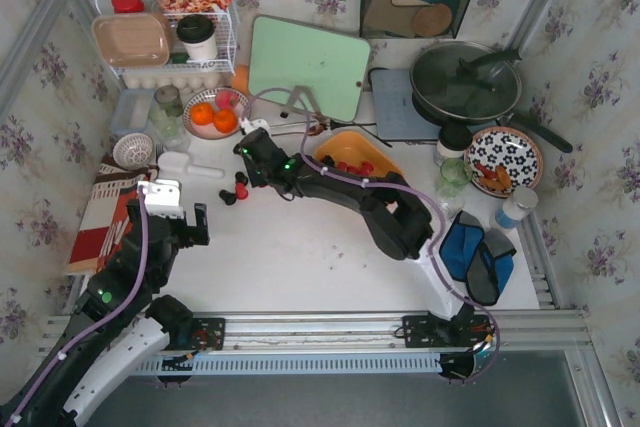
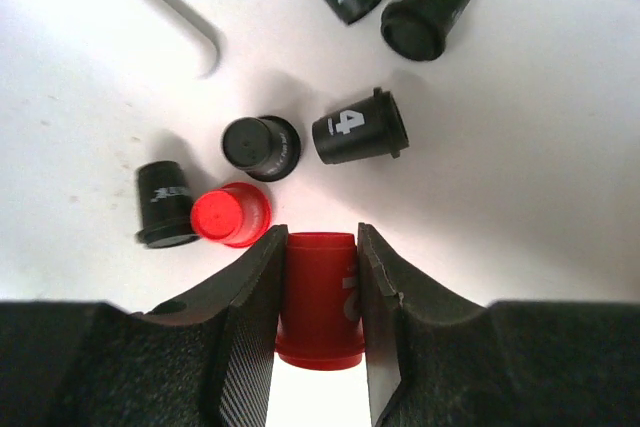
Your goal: Mix the coffee capsules in the storage basket
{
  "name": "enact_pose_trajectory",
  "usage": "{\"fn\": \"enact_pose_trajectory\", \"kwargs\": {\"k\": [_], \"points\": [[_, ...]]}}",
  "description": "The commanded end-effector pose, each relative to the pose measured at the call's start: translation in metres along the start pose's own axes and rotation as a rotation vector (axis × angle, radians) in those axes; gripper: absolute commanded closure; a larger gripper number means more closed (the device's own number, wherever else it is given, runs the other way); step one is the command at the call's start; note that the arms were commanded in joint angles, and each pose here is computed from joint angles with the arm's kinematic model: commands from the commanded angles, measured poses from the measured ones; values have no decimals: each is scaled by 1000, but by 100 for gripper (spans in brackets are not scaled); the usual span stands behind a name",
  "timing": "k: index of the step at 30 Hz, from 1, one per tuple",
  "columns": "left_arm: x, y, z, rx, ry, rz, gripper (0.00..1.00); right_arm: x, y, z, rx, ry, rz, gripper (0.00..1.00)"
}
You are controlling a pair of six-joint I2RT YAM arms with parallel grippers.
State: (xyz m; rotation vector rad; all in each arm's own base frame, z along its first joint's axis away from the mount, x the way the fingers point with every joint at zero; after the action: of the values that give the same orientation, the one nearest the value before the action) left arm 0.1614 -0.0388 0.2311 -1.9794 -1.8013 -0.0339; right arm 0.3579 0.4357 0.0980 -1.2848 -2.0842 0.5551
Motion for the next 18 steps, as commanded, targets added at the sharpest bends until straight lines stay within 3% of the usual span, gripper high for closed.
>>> {"fn": "enact_pose_trajectory", "kwargs": {"k": [1, 10, 18], "points": [[1, 2, -6, -27, -24, -11, 1, 11, -39, -42, -170, 55, -59, 74], [0, 2, -5, -26, -25, -9, 1, -88, -107, -54, -456, 61, 302, 74], [1, 2, -5, -25, -26, -12, 1, -176, -134, -23, -464, 180, 482, 72]]}}
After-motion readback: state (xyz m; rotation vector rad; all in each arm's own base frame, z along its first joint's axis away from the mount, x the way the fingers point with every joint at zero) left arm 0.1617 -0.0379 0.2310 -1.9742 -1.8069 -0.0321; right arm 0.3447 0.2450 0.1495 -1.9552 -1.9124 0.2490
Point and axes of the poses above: each gripper's point midway between its finger pads, its own y axis out along the fingers, its own x axis along the line the jaws close on, z = x × y, the point moved 5 cm from there along -y, back along the fingers, and after that the axes turned 13 degrees about y, right-handed, at the moved point
